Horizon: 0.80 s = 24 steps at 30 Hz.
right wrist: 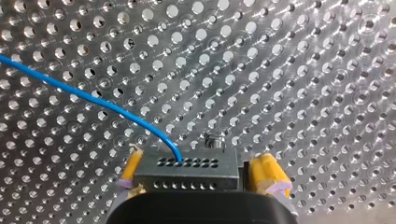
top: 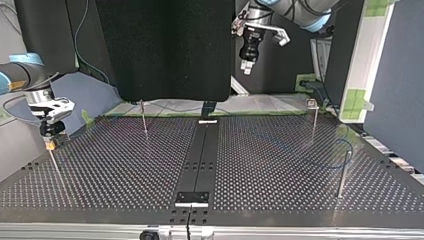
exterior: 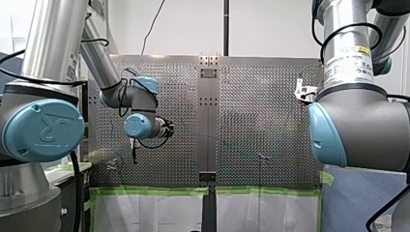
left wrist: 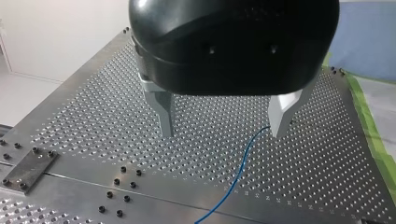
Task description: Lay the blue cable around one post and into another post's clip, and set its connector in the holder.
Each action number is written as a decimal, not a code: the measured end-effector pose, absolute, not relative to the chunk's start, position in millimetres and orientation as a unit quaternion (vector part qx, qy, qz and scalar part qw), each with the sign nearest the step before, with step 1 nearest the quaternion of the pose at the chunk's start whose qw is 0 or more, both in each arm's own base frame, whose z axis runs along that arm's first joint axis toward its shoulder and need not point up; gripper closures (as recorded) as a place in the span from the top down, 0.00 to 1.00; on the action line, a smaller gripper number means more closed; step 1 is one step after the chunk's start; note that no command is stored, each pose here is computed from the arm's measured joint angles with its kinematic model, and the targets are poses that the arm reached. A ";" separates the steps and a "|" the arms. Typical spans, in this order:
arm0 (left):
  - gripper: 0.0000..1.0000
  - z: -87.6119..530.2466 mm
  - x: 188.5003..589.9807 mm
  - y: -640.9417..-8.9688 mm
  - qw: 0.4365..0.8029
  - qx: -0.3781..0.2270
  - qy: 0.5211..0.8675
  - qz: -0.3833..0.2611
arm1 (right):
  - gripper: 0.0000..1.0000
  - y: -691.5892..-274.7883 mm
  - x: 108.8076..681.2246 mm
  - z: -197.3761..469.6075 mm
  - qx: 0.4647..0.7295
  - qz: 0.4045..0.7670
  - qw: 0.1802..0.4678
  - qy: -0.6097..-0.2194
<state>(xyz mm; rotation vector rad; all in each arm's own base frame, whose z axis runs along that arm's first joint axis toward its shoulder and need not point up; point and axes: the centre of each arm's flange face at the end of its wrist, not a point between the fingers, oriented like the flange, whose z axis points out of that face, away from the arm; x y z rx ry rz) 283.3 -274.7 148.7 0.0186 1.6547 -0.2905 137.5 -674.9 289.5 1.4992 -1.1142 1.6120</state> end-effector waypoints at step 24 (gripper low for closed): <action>1.00 149.4 284.4 -279.3 0.667 0.032 0.731 -0.141 | 0.98 -674.9 137.5 289.5 0.573 0.617 0.331 -0.426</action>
